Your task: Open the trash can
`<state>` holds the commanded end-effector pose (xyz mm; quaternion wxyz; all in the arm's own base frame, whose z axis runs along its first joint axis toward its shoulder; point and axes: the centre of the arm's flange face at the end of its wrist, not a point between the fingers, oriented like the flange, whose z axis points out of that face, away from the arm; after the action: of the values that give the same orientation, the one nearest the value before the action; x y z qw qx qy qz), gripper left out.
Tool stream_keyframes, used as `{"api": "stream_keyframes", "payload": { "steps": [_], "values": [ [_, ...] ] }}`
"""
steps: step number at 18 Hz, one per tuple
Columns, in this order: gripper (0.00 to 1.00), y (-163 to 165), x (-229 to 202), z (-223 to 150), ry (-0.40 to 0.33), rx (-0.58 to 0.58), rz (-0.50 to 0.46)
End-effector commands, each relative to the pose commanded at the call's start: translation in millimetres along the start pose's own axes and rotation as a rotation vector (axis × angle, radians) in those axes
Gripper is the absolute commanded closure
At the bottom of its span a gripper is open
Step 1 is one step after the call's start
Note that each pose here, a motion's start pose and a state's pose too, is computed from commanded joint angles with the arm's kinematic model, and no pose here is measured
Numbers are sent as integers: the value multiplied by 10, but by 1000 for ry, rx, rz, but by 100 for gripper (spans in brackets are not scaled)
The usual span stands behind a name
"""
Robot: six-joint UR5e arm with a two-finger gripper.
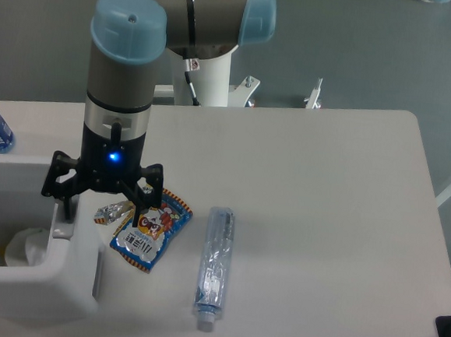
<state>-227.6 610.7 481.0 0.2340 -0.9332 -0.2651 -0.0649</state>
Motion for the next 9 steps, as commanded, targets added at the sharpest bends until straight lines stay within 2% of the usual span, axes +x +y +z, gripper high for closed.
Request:
{"api": "stream_keyframes", "payload": {
  "steps": [3, 5, 9],
  "values": [
    [0, -145, 60, -280, -8, 59, 30],
    [0, -300, 55, -528, -46, 117, 59],
    [0, -366, -392, -915, -310, 140, 163]
  ]
}}
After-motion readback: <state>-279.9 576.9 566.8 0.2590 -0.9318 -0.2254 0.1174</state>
